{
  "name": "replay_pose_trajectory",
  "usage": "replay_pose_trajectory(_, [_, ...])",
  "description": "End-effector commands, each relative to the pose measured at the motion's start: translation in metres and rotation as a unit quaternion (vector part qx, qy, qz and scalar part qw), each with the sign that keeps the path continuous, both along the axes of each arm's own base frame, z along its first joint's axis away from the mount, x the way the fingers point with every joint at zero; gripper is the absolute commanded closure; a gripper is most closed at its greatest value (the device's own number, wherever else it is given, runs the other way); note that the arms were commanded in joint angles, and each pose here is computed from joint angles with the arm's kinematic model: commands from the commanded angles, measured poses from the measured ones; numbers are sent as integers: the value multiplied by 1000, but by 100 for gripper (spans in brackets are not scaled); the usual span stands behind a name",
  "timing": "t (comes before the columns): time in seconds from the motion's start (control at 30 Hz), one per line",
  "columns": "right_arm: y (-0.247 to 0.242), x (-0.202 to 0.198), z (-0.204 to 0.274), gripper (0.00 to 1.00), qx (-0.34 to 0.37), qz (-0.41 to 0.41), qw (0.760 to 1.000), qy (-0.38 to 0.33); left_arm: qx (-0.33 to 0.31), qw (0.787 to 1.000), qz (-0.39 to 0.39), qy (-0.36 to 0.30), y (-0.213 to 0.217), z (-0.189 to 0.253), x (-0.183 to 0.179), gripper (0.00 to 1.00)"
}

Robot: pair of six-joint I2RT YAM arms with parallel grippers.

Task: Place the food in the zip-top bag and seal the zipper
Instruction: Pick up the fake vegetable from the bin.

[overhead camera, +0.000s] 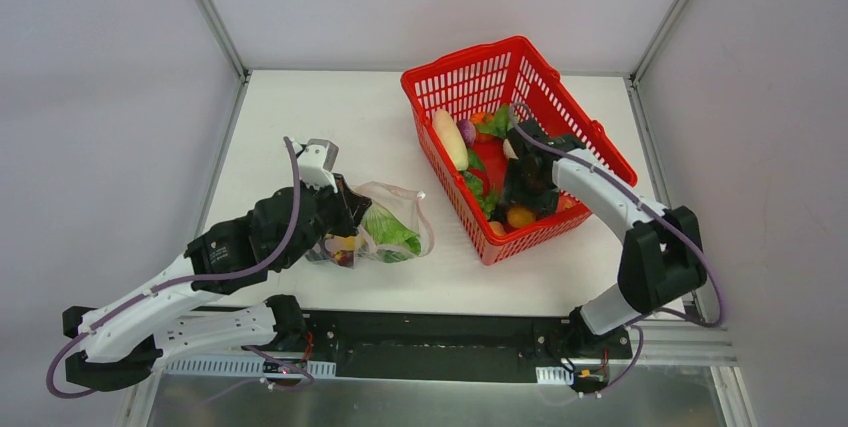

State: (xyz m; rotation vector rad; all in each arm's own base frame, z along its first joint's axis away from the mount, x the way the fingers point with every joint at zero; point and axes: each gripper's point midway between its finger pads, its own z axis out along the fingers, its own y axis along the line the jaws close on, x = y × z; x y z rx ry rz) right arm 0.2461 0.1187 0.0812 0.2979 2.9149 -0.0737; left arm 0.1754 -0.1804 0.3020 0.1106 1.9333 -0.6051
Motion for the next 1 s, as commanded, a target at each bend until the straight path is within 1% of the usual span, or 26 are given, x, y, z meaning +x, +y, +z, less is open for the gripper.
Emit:
replay_pose_trajectory(0.0, [9,31,62,64,44,-19,991,-122,-17,1000,7,-18,0,13,5,100])
replay_pose_trajectory(0.07, [9,40,68,64,44,-23,988,-144,-16,1000,6,-17,-1,13,5,100])
replay_pose_trajectory(0.2, [6,50,62,64,40,-29,986,-156,-14,1000,2,-13,-4,12,5,100])
replay_pose_trajectory(0.3, [15,52,61,64,68,-24,983,-168,-16,1000,5,-11,-4,10,5,100])
replay_pose_trajectory(0.5, [30,54,79,64,136,-29,967,-211,-13,1000,6,-4,-8,5,7,100])
replay_pose_trajectory(0.57, [36,53,95,64,170,-35,955,-242,-11,1000,4,-2,-10,4,7,100])
replay_pose_trajectory(0.67, [46,49,118,63,232,-21,925,-300,-8,1000,5,-2,-10,4,8,100])
replay_pose_trajectory(0.73, [46,46,128,62,250,-14,913,-323,-8,1000,4,-3,-11,4,8,100])
replay_pose_trajectory(0.97, [43,39,145,61,250,9,905,-345,-9,1000,2,-1,-14,3,8,100])
